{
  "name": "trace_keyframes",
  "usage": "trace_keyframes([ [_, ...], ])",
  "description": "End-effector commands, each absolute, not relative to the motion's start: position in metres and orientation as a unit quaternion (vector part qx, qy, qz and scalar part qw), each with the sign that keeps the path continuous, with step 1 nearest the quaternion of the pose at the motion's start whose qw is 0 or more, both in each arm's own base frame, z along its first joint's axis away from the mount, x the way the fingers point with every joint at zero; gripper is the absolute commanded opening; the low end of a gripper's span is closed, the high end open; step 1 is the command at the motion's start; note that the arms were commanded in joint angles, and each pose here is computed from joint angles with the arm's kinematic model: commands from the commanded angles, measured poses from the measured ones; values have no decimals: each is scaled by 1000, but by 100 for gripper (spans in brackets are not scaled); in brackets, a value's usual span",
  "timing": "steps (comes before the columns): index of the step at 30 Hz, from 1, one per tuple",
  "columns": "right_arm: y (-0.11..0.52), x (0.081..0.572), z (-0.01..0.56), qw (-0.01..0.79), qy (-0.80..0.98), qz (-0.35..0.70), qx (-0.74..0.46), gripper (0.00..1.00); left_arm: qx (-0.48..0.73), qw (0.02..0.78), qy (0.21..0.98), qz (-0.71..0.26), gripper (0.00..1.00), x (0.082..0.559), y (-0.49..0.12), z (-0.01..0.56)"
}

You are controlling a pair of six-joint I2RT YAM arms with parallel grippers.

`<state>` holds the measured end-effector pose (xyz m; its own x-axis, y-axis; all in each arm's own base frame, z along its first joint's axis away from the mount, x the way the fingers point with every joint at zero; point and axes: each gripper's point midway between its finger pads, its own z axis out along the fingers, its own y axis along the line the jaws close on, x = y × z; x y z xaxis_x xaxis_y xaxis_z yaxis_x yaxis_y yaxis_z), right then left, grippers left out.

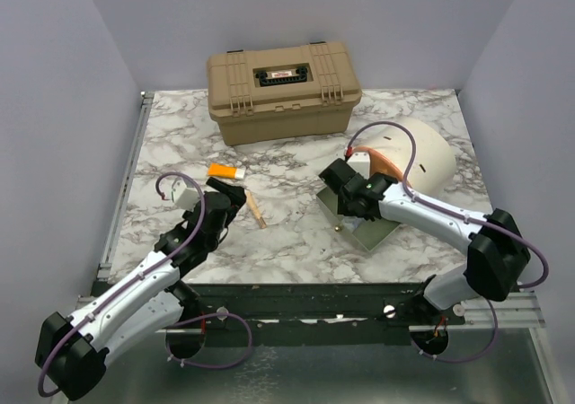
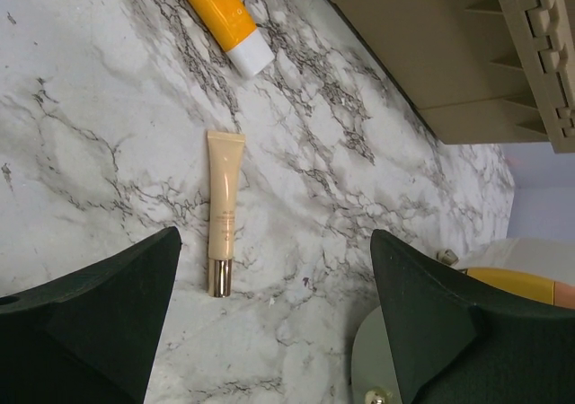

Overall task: Organize the makeup
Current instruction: Place the makeup in the drawer.

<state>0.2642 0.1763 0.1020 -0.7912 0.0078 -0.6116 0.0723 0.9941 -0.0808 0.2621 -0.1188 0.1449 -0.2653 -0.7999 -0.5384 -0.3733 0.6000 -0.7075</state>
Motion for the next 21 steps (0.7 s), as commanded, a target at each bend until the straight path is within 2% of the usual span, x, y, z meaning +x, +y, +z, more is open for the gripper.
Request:
trace_keyframes([
  [1,191,275,110,329,944,-23,20,30,-379,474,759,-235,88,261,-118,149],
  [9,192,277,121,340,940,-16,23,54,-376,475,763,-227,88,262,-117,147],
  [15,202,276,146,357,934,28,-2,58,-367,474,767,-229,88,263,-121,150],
  [21,243,271,176,371,914,149,-70,65,-374,472,765,-230,89,260,-118,145],
])
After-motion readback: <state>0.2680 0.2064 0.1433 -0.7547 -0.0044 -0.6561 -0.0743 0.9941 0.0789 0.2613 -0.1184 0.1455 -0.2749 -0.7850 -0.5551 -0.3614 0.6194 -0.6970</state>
